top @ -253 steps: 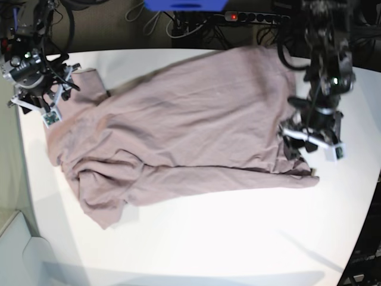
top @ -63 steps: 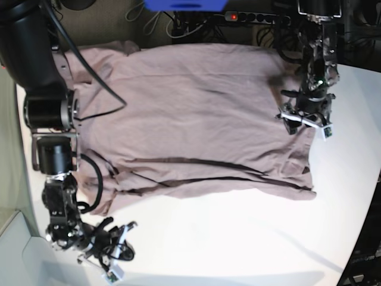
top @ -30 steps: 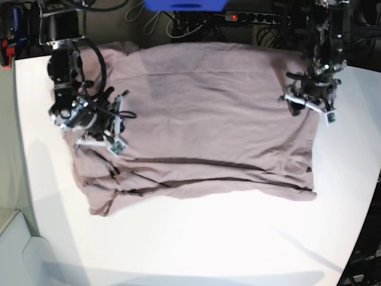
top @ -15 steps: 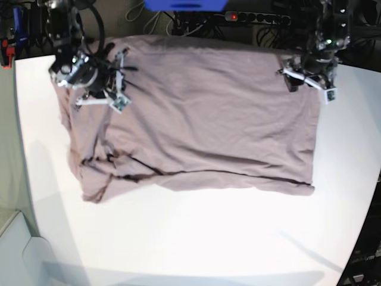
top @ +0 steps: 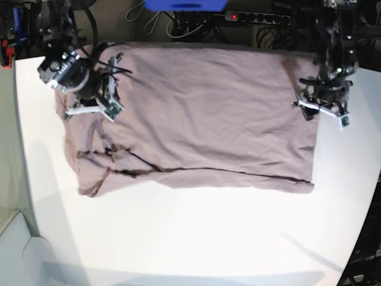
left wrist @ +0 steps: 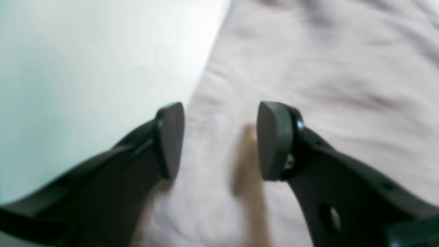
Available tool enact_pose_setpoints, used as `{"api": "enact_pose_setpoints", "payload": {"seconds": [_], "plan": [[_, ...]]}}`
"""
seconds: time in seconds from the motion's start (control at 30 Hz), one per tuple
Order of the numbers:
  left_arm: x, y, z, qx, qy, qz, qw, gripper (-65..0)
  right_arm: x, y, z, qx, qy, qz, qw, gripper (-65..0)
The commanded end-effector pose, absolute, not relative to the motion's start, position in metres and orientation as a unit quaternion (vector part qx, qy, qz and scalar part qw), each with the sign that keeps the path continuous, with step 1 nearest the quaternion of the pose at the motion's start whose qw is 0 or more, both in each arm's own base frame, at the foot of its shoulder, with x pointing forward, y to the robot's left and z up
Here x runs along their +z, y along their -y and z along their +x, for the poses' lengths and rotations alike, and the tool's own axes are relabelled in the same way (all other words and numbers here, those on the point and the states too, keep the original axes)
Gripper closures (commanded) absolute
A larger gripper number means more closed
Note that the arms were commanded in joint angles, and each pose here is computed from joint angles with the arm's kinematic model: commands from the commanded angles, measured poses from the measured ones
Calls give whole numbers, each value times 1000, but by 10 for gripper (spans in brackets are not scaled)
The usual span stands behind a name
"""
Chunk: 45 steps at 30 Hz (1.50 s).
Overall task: Layout the t-shirt on the table in an organized manner, then fold the t-shirt properly
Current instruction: 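Hold the shirt edges with both grippers and stretch them apart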
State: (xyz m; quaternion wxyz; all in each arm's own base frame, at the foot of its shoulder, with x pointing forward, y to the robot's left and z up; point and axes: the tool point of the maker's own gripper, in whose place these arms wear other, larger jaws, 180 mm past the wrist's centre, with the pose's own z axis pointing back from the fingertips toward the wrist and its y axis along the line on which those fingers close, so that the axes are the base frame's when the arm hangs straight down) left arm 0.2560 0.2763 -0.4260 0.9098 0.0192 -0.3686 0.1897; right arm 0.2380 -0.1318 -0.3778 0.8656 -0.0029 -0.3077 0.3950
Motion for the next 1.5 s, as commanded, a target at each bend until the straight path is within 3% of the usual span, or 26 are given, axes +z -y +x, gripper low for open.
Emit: {"api": "enact_pose_setpoints", "payload": {"seconds": [0.0,0.3,0.47,0.8,0.9,1.07,1.47], "plan": [[-429,-283,256,193,366,26,910,-332,-372,137,249,392,320,-13,863,-52],[-460,-292,213,192,312,40,930,-332,-411,154,264,368,272,-3,889,-52],[-434,-297,210,160,345,21,925,-332,-428,136,249,358,256,28,897,-52],[-359,-283,261,110,452,1,885,-325,-424,85,228,373,268,75,885,-52],[-358,-262,283,92,461,-20,883,-245,-406,90,237,366,293,61,881,-52],[-366,-238,306,72,457,-47,885,-16,-382,104,245,344,327,37,880,-52],[-457,-231,309,80,346,-58,933,-1,-369,154,256,290,342,-12,894,-52]]}}
